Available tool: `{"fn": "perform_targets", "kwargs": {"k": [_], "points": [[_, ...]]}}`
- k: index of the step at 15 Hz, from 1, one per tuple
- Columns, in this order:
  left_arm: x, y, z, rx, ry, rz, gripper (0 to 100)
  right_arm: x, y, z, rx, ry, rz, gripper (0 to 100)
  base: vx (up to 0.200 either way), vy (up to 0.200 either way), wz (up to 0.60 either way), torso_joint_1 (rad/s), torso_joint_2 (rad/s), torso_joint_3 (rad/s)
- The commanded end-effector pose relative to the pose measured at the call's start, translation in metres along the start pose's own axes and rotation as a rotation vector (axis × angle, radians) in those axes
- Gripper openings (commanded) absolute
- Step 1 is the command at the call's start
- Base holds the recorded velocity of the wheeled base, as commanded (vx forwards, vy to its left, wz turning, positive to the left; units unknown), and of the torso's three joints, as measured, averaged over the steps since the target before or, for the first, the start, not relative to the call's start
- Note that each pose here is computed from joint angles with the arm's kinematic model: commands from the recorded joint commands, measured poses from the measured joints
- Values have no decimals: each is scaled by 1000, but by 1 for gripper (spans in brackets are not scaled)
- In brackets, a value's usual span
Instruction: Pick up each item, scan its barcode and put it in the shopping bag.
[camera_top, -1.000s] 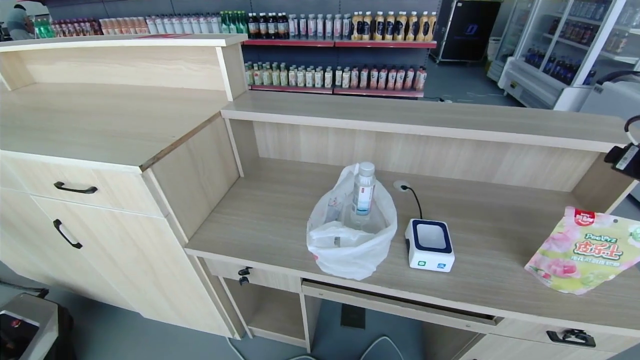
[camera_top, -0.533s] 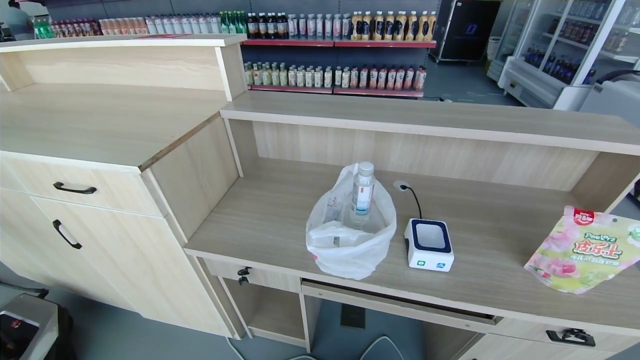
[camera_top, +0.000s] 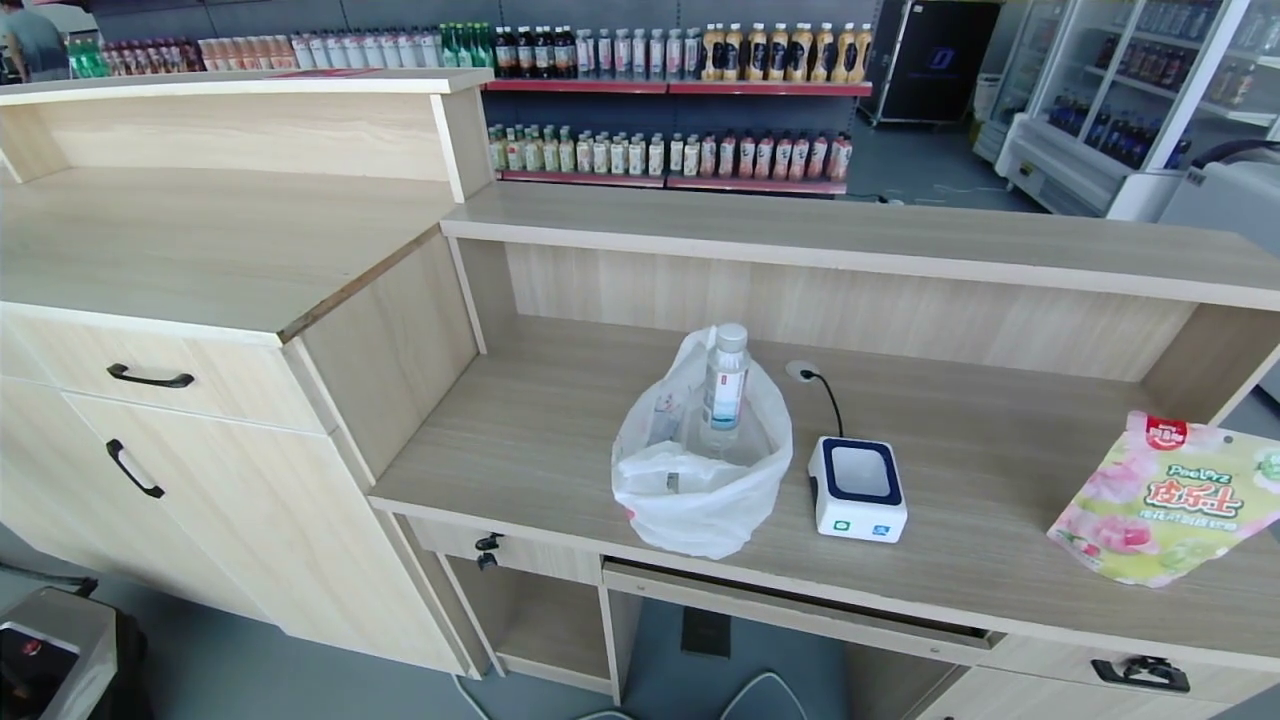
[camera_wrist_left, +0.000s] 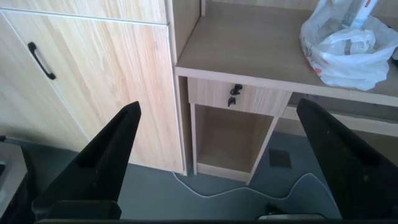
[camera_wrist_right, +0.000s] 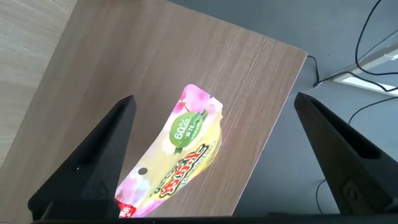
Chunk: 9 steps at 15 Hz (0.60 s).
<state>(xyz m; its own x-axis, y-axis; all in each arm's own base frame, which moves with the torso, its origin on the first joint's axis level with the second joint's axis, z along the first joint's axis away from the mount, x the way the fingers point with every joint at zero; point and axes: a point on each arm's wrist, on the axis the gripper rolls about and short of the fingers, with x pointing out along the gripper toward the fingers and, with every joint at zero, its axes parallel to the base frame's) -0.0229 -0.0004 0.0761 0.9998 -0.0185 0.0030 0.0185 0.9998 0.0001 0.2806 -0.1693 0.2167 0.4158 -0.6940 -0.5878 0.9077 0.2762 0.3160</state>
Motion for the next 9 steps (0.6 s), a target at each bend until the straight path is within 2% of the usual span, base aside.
{"fn": "perform_targets", "kwargs": {"k": [1, 4, 7, 9], "points": [[0, 0, 0, 0, 0, 0, 100, 29, -1, -13, -24, 30, -38, 100, 0, 0, 0, 0, 0, 0], [0, 0, 0, 0, 0, 0, 100, 53, 2, -33, -46, 96, -29, 100, 0, 0, 0, 0, 0, 0], [0, 0, 0, 0, 0, 0, 100, 73, 7, -56, -68, 108, -14, 100, 0, 0, 0, 0, 0, 0], [0, 0, 0, 0, 0, 0, 100, 88, 13, -89, -117, 150, -6, 100, 0, 0, 0, 0, 0, 0]]}}
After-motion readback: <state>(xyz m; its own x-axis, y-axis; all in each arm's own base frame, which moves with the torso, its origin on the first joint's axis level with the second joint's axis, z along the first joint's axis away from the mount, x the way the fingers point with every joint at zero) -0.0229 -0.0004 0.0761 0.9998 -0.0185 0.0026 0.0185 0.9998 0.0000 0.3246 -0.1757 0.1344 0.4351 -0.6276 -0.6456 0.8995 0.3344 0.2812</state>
